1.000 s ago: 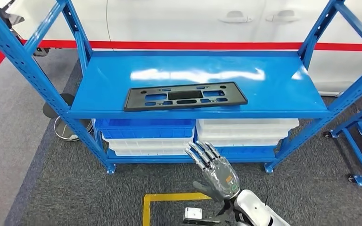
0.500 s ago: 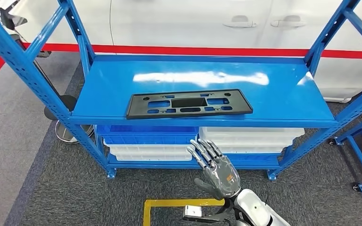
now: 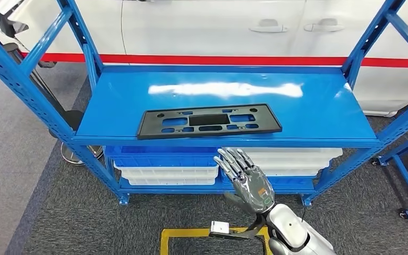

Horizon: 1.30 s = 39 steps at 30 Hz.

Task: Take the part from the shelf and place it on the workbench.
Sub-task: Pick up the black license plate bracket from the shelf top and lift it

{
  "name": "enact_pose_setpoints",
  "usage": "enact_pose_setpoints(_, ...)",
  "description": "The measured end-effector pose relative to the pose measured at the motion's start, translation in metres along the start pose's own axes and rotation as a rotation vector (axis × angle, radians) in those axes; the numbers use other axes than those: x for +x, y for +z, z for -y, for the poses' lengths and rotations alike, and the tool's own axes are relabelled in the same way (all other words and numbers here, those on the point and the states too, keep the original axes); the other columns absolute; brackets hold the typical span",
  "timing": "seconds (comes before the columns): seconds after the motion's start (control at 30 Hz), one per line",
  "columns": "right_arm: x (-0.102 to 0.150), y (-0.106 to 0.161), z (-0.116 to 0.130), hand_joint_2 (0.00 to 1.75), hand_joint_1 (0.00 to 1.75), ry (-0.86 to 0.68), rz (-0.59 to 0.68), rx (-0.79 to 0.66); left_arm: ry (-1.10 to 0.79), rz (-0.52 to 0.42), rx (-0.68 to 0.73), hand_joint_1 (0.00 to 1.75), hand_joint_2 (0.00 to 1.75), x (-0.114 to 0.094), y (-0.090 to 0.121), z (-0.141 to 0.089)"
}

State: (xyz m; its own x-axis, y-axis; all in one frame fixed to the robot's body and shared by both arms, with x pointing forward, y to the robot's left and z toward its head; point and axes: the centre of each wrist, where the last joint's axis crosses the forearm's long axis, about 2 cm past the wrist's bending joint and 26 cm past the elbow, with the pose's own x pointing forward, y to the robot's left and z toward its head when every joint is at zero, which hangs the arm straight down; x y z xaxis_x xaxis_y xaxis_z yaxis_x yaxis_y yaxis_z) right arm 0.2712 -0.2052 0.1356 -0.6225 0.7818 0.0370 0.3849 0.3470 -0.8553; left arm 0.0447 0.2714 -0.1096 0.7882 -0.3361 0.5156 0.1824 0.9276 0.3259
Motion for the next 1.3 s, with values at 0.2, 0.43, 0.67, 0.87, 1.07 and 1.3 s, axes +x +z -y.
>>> enact_pose_setpoints(0.2, -0.009, -0.012, 0.001, 1.75, 0.0, 0.027, -0.004, -0.014, 0.001, 0.004, -0.011, 0.0, 0.0, 0.001, 0.0, 0.0)
enact_pose_setpoints(0.43, -0.012, -0.012, -0.002, 1.75, 0.0, 0.035, -0.014, 0.005, 0.0, 0.007, -0.011, 0.0, 0.0, 0.002, -0.001, -0.001)
enact_pose_setpoints(0.67, -0.019, -0.011, -0.007, 1.75, 0.0, 0.056, -0.022, 0.038, 0.003, 0.008, -0.013, 0.0, 0.0, 0.002, -0.002, -0.003)
enact_pose_setpoints(0.87, -0.022, -0.008, -0.009, 1.75, 0.0, 0.071, -0.03, 0.058, -0.009, 0.007, -0.017, 0.0, 0.0, 0.0, -0.002, -0.004)
enact_pose_setpoints(1.07, -0.026, -0.008, -0.009, 1.75, 0.0, 0.081, -0.044, 0.068, -0.024, 0.011, -0.021, 0.0, 0.0, -0.002, -0.002, -0.006)
enact_pose_setpoints(1.3, -0.03, -0.014, -0.012, 1.75, 0.0, 0.093, -0.076, 0.073, -0.034, 0.026, -0.025, 0.0, 0.0, 0.002, -0.004, -0.007)
